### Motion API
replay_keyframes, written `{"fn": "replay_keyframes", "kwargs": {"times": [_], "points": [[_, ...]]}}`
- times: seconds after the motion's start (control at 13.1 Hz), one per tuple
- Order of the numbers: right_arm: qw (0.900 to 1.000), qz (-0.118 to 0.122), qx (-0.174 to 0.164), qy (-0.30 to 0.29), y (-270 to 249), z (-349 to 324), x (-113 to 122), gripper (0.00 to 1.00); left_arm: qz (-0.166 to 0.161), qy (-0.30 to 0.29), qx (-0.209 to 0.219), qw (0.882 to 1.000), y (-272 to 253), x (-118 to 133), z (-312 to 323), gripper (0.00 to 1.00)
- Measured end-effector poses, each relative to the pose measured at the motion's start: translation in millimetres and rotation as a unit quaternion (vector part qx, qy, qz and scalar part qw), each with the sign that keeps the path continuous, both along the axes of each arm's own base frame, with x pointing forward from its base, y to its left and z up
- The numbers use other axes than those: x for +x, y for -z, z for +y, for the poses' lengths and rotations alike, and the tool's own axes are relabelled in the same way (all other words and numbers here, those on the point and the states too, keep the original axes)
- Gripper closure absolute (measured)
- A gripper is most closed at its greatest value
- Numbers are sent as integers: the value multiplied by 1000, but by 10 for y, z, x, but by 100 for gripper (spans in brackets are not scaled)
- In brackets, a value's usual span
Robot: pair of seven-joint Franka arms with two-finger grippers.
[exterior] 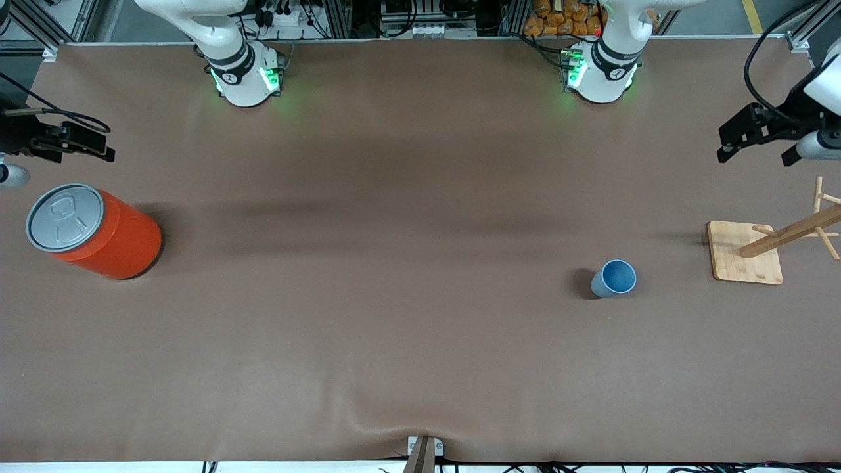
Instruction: Flip cup
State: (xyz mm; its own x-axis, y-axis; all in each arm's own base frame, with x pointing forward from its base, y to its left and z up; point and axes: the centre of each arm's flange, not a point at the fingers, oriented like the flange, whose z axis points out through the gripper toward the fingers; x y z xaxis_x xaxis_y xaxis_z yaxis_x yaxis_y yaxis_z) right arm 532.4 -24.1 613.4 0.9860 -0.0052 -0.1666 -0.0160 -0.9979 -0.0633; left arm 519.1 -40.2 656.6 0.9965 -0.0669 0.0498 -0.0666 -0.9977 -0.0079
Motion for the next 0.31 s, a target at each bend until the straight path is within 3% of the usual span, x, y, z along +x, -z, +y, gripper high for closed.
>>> {"fn": "replay_keyframes", "kwargs": {"times": [0.31], "points": [[1000,-7,0,-2,-43,27,24,0,4,-5,2,1000,21,-190,-31,0]]}}
